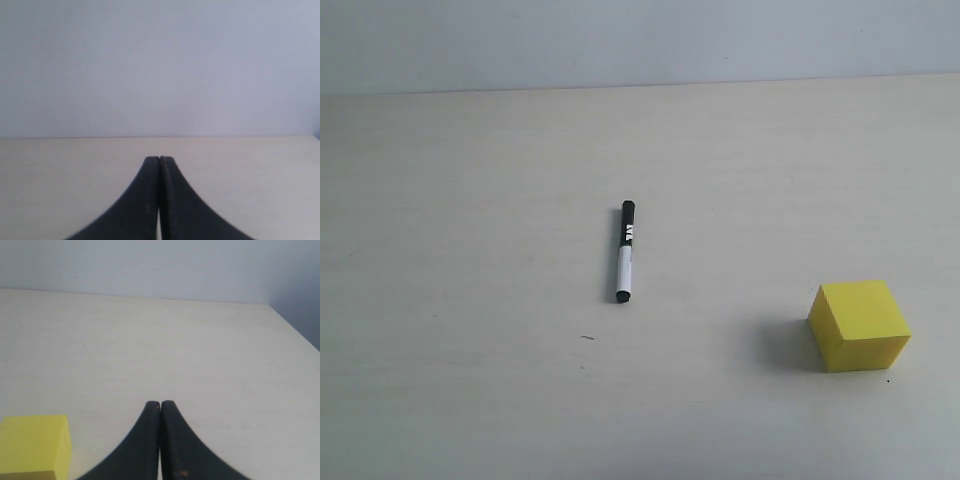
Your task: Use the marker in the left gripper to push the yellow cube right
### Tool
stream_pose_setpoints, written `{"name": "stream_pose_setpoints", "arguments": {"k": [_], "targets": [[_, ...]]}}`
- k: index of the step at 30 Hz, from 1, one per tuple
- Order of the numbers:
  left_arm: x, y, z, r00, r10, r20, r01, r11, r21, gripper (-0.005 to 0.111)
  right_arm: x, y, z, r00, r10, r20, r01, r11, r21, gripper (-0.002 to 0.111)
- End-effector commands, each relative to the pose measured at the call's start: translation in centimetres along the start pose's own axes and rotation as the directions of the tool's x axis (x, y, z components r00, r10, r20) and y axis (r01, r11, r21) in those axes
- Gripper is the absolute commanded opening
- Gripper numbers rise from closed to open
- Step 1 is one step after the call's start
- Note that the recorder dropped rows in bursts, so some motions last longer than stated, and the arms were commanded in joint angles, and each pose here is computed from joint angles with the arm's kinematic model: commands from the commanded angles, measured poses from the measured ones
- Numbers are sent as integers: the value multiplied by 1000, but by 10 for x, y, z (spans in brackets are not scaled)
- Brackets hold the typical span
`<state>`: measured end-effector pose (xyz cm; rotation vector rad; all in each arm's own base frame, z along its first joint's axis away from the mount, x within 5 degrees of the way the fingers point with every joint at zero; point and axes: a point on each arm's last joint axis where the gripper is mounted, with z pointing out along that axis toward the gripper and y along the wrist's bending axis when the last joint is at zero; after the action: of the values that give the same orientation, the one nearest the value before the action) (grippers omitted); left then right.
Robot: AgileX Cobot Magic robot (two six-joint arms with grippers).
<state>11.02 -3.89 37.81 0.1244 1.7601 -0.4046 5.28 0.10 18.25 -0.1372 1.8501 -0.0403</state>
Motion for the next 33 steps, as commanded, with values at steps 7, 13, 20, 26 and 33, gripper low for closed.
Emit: {"name": "stream_pose_setpoints", "arguments": {"k": [7,13,20,26,33], "targets": [[3,4,-79,981,74,182,-47,988,-146,0,0,0,0,1000,-7,11,7,1000,5,0],[6,1,-98,958,163,235,-125,978,-168,0,0,0,0,1000,-7,11,7,1000,5,0],[16,3,-94,970,168,174,-138,975,-174,0,0,0,0,1000,-7,14,7,1000,5,0],[40,11,-83,964,185,192,-148,971,-189,0,0,0,0,1000,-5,14,5,1000,4,0],[61,16,-83,919,206,336,-146,970,-195,0,0,0,0,1000,-5,14,5,1000,4,0]]}}
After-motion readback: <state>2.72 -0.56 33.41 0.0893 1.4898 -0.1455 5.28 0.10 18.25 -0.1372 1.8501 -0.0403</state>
